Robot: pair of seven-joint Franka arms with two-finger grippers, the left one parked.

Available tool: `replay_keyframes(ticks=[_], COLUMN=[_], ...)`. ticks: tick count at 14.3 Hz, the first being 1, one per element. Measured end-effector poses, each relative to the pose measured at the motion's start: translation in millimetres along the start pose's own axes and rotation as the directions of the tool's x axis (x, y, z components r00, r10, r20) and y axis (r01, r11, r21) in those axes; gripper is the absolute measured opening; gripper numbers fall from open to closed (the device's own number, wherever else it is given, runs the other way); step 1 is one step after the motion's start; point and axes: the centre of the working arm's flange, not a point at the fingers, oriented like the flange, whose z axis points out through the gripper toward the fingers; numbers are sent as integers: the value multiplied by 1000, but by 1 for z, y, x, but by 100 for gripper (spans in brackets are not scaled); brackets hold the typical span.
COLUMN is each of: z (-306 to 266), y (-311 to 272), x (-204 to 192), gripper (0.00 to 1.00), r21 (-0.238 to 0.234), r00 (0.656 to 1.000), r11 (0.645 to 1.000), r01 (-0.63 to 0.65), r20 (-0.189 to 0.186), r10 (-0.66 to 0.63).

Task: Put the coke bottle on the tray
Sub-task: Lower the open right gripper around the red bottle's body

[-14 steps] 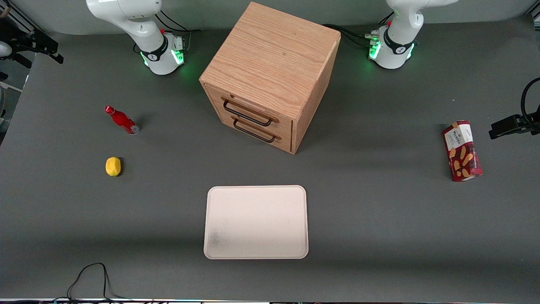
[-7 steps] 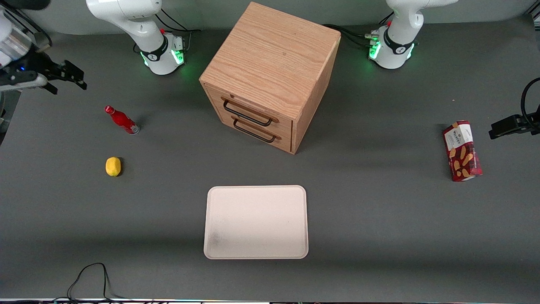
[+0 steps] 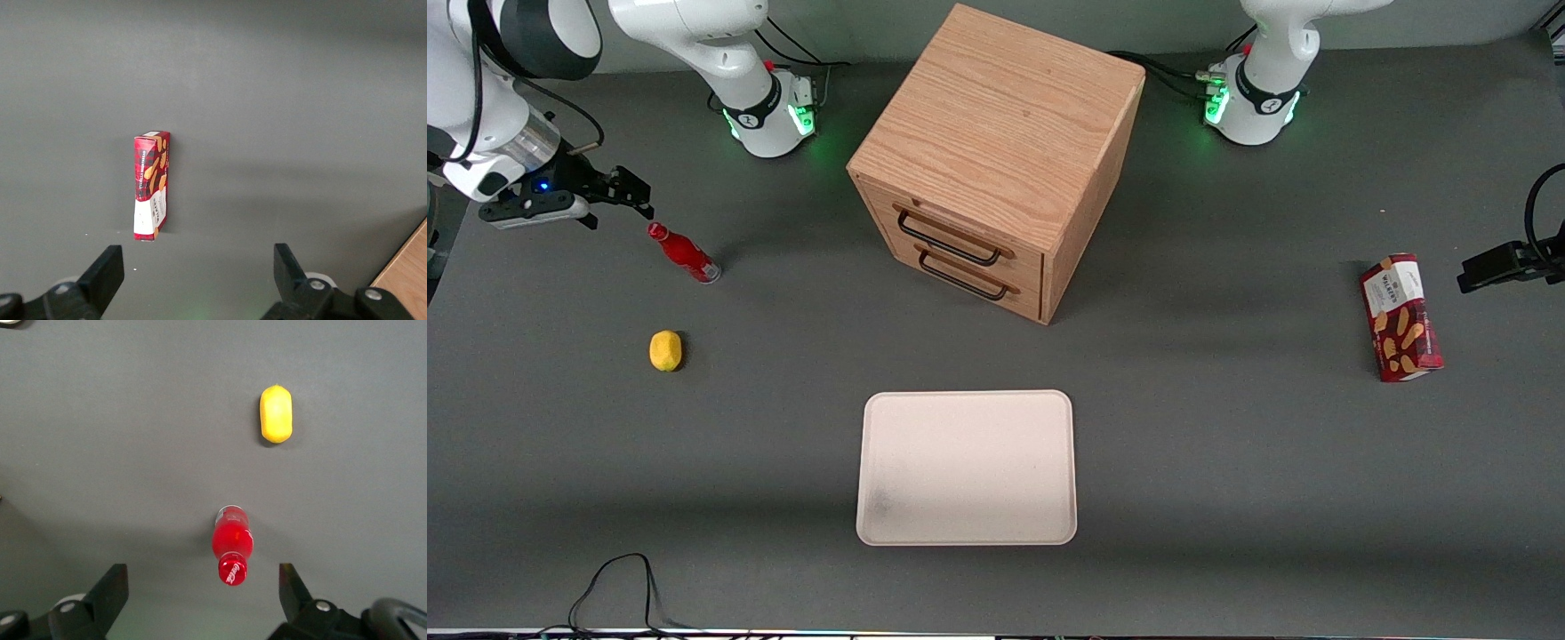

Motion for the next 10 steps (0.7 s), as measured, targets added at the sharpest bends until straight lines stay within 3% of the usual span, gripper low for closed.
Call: replay_keyframes(ticks=[10], z=[86], y=[9], x=[-11], gripper=[100], r21=[10], r00=[1000], r11=[1000], r01=[-14], r20=[-3], r10=[14])
